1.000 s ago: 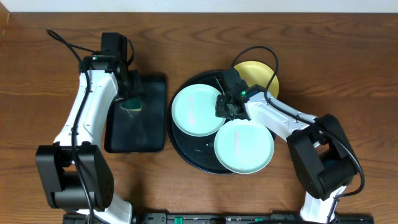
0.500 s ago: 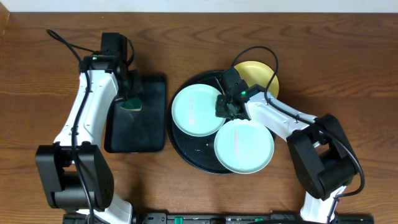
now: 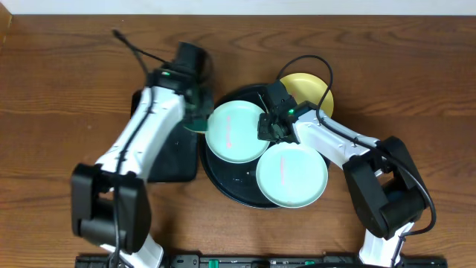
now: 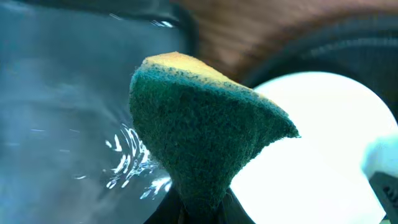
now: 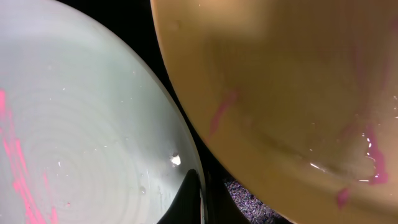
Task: Clean dirty plates on tray and stack at the side
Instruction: 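Lift the sponge with the left gripper and move it over the mint plate, then scrub the mint plate with the sponge while the right gripper holds its rim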
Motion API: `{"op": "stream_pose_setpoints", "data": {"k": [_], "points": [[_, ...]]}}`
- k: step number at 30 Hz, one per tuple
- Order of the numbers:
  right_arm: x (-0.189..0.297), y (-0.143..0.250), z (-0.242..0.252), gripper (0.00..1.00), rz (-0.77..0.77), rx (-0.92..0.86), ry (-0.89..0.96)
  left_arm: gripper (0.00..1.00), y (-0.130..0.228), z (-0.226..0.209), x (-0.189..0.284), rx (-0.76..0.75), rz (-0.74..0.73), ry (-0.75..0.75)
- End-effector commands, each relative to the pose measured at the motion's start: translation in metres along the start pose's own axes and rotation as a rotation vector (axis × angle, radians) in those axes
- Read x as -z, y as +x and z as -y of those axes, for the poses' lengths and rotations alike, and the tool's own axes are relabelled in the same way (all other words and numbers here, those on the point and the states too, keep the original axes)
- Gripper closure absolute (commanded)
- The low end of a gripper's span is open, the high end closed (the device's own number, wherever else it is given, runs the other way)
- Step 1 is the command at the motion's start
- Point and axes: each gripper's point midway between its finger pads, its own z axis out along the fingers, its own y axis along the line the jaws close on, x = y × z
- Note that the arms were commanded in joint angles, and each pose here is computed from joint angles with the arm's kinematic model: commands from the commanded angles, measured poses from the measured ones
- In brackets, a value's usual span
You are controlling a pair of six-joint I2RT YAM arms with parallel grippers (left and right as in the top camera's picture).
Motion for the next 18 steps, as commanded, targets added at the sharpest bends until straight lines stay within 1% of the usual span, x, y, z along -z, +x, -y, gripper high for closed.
{"op": "stream_pose_setpoints", "data": {"k": [1,5,10,11,14,15,18], "points": [[-0.007,0.004,-0.002,0.99,-0.011,0.010,0.003,0.92,0.019,0.023,-0.026,0.007,-0.062,-0.014],[-0.007,0.004,-0.002,0.99,-0.012,0.010,0.003,0.92,0.036,0.043,-0.048,-0.049,-0.107,-0.024],[-0.007,0.005,-0.001,0.99,-0.015,0.010,0.006,0.93,0.053,0.054,-0.072,-0.063,-0.170,-0.024],[-0.007,0.005,-0.002,0.99,-0.015,0.010,0.006,0.92,0.060,0.061,-0.082,-0.067,-0.207,0.011],[-0.007,0.005,-0.002,0.99,-0.015,0.010,0.006,0.92,0.069,0.071,-0.093,-0.088,-0.254,0.069],[-0.007,0.005,-0.002,0.99,-0.016,0.010,0.005,0.93,0.074,0.080,-0.099,-0.110,-0.280,0.120],[-0.007,0.005,-0.002,0.99,-0.019,0.010,0.001,0.93,0.073,0.100,-0.100,-0.169,-0.281,0.233]]}}
